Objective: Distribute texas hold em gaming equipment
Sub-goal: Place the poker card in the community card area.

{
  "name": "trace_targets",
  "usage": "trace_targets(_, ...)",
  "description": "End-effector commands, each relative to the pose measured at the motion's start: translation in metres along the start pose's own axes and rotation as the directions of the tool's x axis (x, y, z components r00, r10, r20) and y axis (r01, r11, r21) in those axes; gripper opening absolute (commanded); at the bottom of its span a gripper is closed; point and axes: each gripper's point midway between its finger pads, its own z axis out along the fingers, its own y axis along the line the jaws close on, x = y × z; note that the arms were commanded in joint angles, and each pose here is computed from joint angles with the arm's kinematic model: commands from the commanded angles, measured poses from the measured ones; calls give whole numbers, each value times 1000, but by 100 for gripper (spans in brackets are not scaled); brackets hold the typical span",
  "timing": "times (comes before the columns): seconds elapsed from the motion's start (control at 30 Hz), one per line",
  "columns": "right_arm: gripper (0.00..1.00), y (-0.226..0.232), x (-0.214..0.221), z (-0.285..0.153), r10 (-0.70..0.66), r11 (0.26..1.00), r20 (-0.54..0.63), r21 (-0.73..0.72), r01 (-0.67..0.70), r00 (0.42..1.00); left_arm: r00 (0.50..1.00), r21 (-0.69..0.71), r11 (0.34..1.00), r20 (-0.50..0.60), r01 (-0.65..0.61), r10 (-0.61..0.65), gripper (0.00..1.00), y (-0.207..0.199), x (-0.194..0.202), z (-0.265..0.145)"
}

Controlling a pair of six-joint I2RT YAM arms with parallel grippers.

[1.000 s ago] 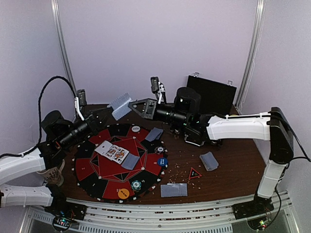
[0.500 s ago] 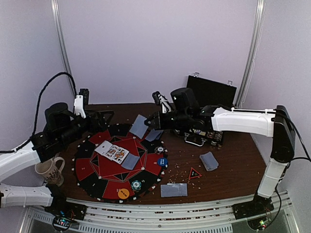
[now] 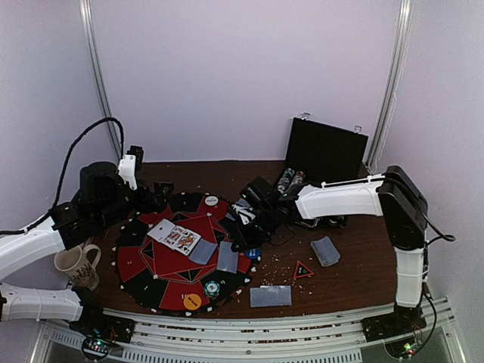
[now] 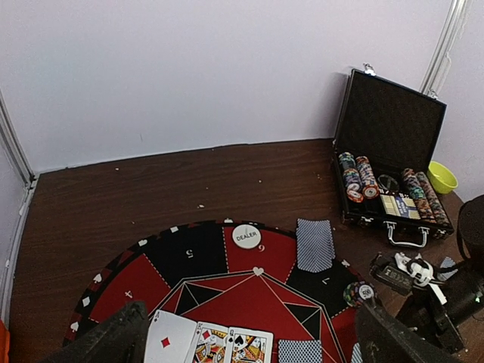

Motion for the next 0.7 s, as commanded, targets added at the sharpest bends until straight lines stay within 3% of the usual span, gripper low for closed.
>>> trace_targets(0.0,0,6,0,2,41,999,-7,-20,-41,999,999,-11,1000,44,-9,10,98,1,-18,-4)
trace_targets(0.3,0,-9,-19,8,149,989,96,-17,-148,984,999,-18,1000,43,-22,23,98,1,-20,-4)
trace_targets(0.67,4,-15,-1,23,181,984,40,-12,-180,983,999,-28,999,34,-35,36,98,3,-18,-2)
